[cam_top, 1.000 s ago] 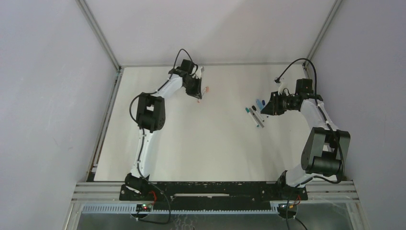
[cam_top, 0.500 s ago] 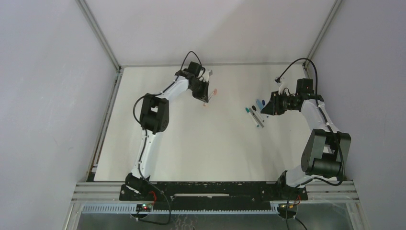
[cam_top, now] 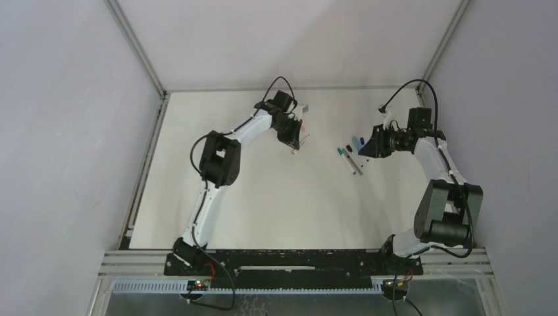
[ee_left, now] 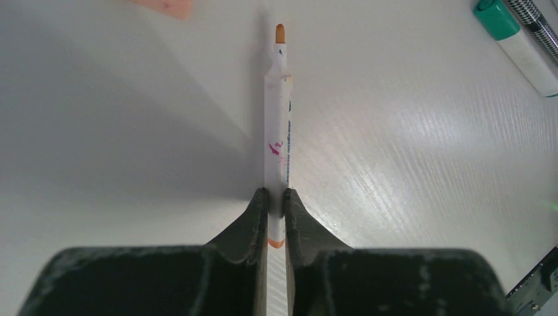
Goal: Insert the pens into the pen caps
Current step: Move the pen to the center of the board, then move the pen cap to the center of the board, then pick up the pen from the center of the board.
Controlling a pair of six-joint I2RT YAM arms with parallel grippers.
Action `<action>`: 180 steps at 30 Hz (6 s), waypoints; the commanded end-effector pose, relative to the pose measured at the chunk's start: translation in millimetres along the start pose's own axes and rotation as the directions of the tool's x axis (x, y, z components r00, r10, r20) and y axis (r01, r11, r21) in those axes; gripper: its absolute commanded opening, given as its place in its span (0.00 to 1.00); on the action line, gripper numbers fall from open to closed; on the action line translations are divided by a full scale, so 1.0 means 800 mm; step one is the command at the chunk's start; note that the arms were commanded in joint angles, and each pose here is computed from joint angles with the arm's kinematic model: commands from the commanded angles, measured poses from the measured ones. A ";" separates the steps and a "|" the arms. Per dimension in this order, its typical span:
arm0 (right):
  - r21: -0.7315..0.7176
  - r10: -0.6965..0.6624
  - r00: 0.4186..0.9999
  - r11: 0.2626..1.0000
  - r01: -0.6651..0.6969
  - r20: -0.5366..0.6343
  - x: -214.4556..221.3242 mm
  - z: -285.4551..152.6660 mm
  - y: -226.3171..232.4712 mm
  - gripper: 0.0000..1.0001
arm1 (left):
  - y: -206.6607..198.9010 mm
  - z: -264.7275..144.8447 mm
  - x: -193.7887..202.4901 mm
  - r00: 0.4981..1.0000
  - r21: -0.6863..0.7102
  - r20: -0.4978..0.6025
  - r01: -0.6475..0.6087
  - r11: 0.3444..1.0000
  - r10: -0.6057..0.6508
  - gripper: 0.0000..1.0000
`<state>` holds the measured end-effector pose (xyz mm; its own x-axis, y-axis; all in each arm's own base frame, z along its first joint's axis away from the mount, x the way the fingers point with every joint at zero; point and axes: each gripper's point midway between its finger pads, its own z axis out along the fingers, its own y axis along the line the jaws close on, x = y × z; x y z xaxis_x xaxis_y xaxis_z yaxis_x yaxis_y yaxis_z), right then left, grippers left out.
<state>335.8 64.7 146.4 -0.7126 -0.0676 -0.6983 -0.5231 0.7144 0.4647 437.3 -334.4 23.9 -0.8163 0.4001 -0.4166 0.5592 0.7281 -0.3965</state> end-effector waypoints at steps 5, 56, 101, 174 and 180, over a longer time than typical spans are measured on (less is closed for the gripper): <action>-0.009 -0.077 0.995 0.997 0.078 0.065 -0.023 -0.018 0.017 0.30 | -0.020 -0.025 0.001 0.998 0.002 0.029 0.053 0.999 -0.053 0.09; 0.082 -0.327 0.927 0.934 0.346 -0.183 -0.158 0.326 -0.002 0.45 | 0.006 -0.337 0.065 0.682 -0.252 0.730 0.193 0.948 0.055 0.51; 0.244 -0.309 0.893 0.885 0.396 -0.327 -0.106 0.374 -0.020 0.27 | 0.011 -0.357 0.069 0.657 -0.266 0.752 0.221 0.938 0.058 0.51; 0.518 0.280 0.940 0.843 -0.144 -0.195 -0.004 0.300 0.053 0.51 | -0.006 -0.365 0.110 0.436 0.031 0.882 0.327 0.945 -0.179 0.68; 0.541 0.264 0.935 0.835 -0.098 -0.238 0.017 0.302 0.049 0.41 | -0.006 -0.362 0.100 0.450 0.041 0.873 0.321 0.946 -0.190 0.68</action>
<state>415.9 257.6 22.4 -0.9228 -0.0407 -0.3832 -0.1222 0.9740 0.1909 317.0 -140.9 199.0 -0.3993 -0.4159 -0.8171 0.2312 0.8167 -0.5287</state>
